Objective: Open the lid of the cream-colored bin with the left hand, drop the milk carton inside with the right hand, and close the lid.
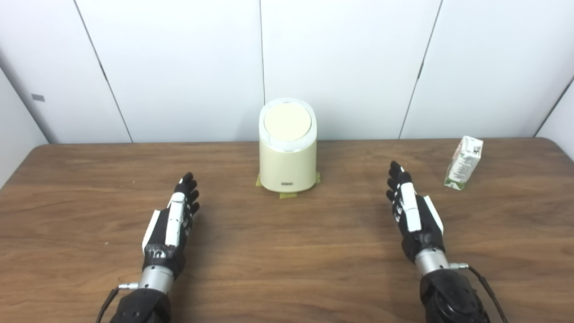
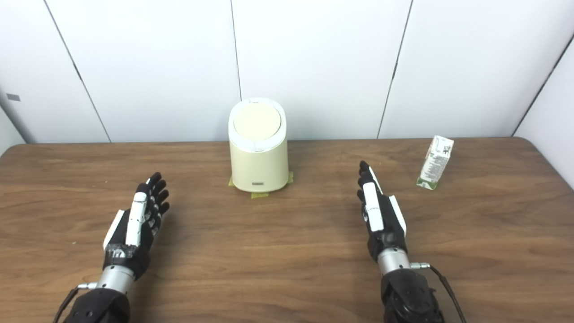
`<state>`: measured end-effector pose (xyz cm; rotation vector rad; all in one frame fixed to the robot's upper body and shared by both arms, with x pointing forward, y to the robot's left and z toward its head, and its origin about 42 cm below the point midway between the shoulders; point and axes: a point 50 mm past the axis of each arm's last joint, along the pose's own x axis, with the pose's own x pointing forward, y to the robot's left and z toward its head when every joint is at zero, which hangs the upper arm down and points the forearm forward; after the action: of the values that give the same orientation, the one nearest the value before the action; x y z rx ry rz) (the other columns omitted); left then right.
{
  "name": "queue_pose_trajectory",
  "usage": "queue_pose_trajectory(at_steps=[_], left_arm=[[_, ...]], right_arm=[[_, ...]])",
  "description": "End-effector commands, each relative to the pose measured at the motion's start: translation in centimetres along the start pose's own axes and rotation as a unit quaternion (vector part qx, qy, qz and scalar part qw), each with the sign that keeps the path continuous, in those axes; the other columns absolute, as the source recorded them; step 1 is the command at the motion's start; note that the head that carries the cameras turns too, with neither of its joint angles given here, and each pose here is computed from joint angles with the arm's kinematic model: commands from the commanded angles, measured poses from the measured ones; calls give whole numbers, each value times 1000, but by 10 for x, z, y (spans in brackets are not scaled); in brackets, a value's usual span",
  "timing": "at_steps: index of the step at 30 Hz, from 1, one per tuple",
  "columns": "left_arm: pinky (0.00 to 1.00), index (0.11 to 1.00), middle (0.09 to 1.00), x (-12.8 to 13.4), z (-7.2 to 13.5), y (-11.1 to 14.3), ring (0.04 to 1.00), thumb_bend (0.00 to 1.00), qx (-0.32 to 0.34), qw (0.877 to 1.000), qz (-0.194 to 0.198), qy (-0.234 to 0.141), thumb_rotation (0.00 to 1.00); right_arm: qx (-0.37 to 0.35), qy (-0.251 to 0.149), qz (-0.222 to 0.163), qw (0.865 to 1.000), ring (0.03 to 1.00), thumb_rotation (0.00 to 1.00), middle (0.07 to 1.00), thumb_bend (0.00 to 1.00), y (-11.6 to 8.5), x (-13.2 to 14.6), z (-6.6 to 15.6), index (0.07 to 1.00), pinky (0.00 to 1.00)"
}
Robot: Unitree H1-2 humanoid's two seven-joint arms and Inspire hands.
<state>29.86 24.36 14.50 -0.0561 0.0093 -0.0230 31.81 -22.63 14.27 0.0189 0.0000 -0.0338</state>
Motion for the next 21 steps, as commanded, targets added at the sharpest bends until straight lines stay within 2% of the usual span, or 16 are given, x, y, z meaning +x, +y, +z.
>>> queue_pose_trajectory(at_steps=[1, 10, 21], left_arm=[[1000, 1000, 1000, 11, 18, -5, 1000, 444, 1, 999, -8, -43, 1000], [1000, 1000, 1000, 11, 15, -5, 1000, 467, 6, 999, -11, -39, 1000], [1000, 1000, 1000, 13, 17, -6, 1000, 470, 6, 999, -12, -38, 1000]], right_arm=[[12, -47, 13, 999, 1000, 1000, 1000, 677, 8, 10, 25, 985, 1000], [13, -43, 17, 999, 1000, 1000, 1000, 694, 6, 11, 21, 986, 1000], [12, -44, 18, 999, 1000, 1000, 1000, 697, 6, 12, 26, 985, 1000]])
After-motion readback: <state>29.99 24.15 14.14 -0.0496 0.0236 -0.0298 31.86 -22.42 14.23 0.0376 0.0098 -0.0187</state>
